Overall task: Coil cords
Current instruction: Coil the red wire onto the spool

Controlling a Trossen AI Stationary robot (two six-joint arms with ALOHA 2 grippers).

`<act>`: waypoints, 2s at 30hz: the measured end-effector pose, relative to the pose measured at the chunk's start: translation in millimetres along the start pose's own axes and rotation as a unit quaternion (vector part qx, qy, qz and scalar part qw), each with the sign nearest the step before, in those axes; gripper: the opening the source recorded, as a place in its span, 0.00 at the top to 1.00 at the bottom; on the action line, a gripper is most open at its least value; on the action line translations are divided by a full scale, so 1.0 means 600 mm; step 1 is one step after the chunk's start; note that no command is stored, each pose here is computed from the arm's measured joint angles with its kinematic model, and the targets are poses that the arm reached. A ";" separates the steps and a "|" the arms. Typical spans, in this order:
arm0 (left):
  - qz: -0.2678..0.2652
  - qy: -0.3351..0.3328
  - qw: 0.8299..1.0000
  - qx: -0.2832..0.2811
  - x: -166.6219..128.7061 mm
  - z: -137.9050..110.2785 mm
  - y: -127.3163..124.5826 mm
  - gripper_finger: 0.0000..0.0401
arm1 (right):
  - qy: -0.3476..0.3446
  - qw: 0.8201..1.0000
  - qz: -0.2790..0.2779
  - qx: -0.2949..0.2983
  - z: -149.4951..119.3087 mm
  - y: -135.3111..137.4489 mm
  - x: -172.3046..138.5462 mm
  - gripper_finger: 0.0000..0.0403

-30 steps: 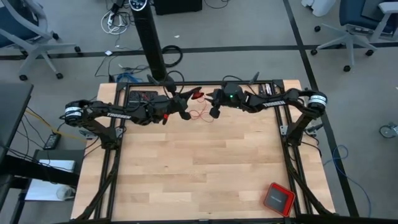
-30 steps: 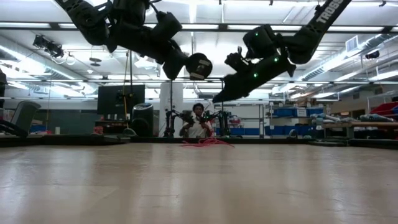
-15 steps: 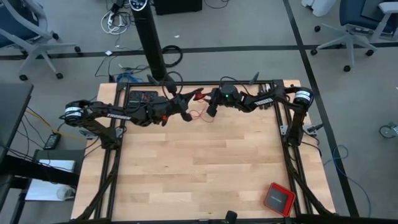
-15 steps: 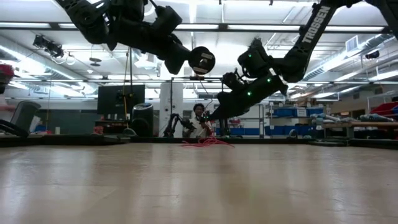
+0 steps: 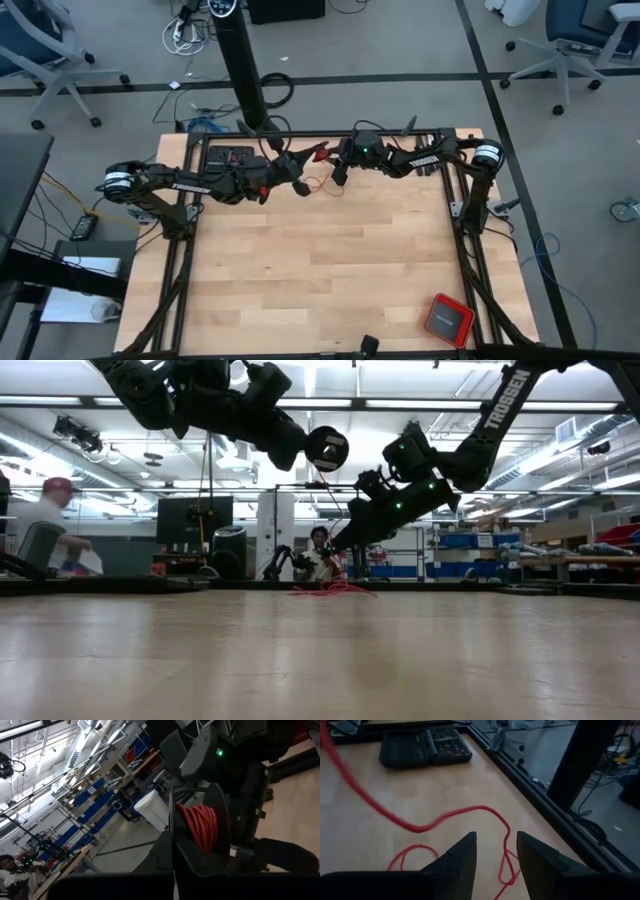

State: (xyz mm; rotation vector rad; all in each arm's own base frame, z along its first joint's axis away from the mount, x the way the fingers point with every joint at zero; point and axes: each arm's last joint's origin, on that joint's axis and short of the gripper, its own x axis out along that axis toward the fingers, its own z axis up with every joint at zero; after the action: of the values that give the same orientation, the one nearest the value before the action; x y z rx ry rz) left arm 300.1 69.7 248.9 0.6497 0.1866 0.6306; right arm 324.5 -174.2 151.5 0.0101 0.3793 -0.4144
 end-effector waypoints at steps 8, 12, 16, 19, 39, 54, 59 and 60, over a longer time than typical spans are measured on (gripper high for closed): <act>0.005 -0.012 1.000 -0.019 -0.001 0.005 0.001 1.00 | -0.029 0.999 0.027 -0.001 0.008 -0.003 -0.001 0.66; 0.003 -0.014 1.000 -0.022 -0.002 0.006 0.000 1.00 | -0.044 0.999 0.028 -0.002 0.003 -0.002 -0.005 0.67; 0.006 -0.020 0.999 -0.040 -0.002 0.009 0.000 1.00 | -0.062 0.998 0.026 0.003 -0.010 -0.001 -0.014 0.67; 0.008 -0.026 0.999 -0.047 -0.002 0.010 0.002 1.00 | -0.064 0.998 0.025 0.003 -0.013 0.000 -0.016 0.68; 0.015 -0.044 0.996 -0.078 -0.003 0.016 0.005 1.00 | -0.078 0.997 0.024 -0.008 -0.008 0.001 -0.017 0.81; 0.007 -0.034 0.996 -0.081 -0.003 0.012 0.002 1.00 | -0.055 0.998 0.016 -0.001 -0.009 -0.003 -0.022 0.98; 0.001 -0.010 0.999 -0.043 -0.002 0.006 -0.002 1.00 | -0.058 0.998 -0.012 -0.002 0.006 -0.020 -0.048 0.99; 0.000 -0.005 0.999 -0.033 -0.002 0.004 -0.003 1.00 | -0.058 0.998 -0.021 -0.002 0.007 -0.023 -0.056 0.99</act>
State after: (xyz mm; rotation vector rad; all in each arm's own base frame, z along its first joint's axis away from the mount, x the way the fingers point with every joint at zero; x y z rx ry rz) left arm 300.8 66.5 249.7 0.5893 0.1555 0.6305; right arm 292.3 -174.2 168.5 -0.0264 0.2667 -0.4541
